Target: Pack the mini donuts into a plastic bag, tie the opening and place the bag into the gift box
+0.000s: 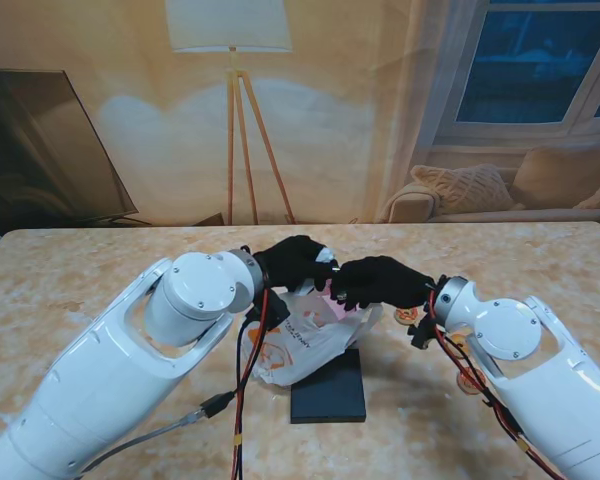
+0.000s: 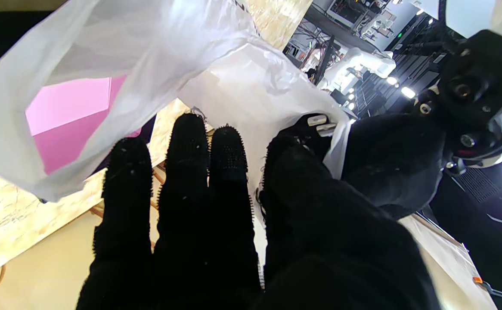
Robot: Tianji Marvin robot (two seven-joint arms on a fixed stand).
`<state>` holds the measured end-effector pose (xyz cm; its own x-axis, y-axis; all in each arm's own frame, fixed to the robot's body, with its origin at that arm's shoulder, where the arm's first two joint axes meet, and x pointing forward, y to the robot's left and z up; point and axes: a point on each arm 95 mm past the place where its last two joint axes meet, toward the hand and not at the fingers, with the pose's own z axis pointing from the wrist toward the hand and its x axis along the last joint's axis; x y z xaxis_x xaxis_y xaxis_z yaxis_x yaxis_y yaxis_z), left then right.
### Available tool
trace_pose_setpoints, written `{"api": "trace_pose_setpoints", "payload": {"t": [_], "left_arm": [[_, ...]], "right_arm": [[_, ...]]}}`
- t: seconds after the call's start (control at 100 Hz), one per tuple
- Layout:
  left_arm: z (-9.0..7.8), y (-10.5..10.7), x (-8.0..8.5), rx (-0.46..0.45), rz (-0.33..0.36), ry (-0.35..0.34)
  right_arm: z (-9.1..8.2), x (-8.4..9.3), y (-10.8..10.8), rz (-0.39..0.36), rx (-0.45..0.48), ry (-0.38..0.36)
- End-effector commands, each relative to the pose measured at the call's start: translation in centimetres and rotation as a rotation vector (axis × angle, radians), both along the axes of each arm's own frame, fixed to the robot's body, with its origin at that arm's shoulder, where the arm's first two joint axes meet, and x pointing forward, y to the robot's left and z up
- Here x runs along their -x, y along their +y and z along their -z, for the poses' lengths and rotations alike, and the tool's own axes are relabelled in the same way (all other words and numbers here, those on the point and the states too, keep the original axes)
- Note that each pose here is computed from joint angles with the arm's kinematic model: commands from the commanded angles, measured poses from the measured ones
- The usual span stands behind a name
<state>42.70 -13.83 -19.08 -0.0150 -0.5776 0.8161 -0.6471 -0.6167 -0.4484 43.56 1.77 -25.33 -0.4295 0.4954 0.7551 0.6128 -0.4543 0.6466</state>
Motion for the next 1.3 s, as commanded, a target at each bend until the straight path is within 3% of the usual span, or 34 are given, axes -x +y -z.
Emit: {"api": "trace_pose_setpoints", "payload": {"t": [0.0, 0.35, 0.51, 0.68, 0.91, 1.29], "left_arm": [[-0.2, -0.7, 0.6, 0.013, 0.032, 0.011], [-0.4, -0.6, 0.9, 0.06, 0.018, 0.062], [-0.4, -0.6, 0.8, 0.061, 0.013, 0.058], [-0.3, -0.7, 0.6, 0.048, 0.006, 0.047], [-0.2, -1.0, 0.5, 0.042, -0.006, 0.055], [-0.1, -1.4, 0.8, 0.038, 0.004, 0.065]], "right_arm": [[0.5, 0.1, -0.2, 0.013, -0.006, 0.016], [1.5, -1.8, -0.4, 0.006, -0.099, -0.117], [1.7, -1.7, 0.0, -0.002, -0.095, -0.073], [1.4, -0.7, 0.6, 0.019, -0.062, 0.023], [1.0, 0.3, 0.9, -0.042, 0.029, 0.092], [1.8, -0.3, 2.3, -0.065, 0.111, 0.111]]}}
